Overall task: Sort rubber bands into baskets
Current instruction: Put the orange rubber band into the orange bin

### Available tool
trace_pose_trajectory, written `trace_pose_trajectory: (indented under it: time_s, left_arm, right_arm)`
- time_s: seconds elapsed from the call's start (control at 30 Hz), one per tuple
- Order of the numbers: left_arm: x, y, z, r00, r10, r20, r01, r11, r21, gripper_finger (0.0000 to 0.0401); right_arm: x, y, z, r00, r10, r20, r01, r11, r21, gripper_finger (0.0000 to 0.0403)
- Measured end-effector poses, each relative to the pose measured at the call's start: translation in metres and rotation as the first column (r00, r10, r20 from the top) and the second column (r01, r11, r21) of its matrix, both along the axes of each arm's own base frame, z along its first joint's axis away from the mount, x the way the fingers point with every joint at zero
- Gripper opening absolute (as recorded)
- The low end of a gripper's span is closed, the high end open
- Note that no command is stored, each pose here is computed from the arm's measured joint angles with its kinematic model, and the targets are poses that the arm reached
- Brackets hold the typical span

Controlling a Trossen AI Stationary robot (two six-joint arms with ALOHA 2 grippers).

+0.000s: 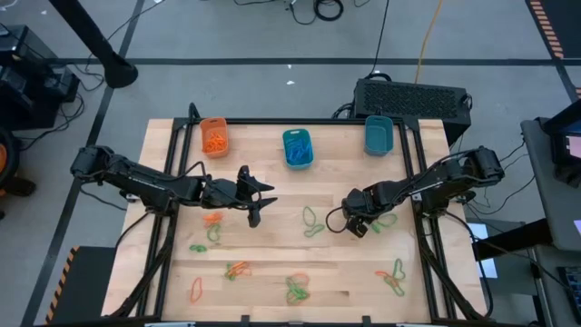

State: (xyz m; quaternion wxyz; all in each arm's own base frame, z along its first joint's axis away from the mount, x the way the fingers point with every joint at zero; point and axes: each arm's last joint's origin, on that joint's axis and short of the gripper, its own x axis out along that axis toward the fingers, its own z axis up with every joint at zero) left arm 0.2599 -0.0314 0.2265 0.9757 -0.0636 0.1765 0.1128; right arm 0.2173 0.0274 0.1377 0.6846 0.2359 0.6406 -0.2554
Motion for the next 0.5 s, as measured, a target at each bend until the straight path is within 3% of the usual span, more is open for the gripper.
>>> trace_pose_trajectory:
  time_s: [0.33,0.5]
  left_arm:
    - [0.001,-0.001,-0.002,1.000,-0.014,-0.007,0.014,1.000,-0.004,0.0176]
    - [0.001,-0.002,-0.003,1.000,-0.027,-0.011,0.027,1.000,-0.008,0.0176]
  right_arm:
    - [0.029,0.020,0.053,0.960,0.147,0.237,-0.162,0.986,0.045,0.0001]
    - [0.026,0.029,0.078,0.921,0.186,0.341,-0.201,0.980,0.006,0.0000]
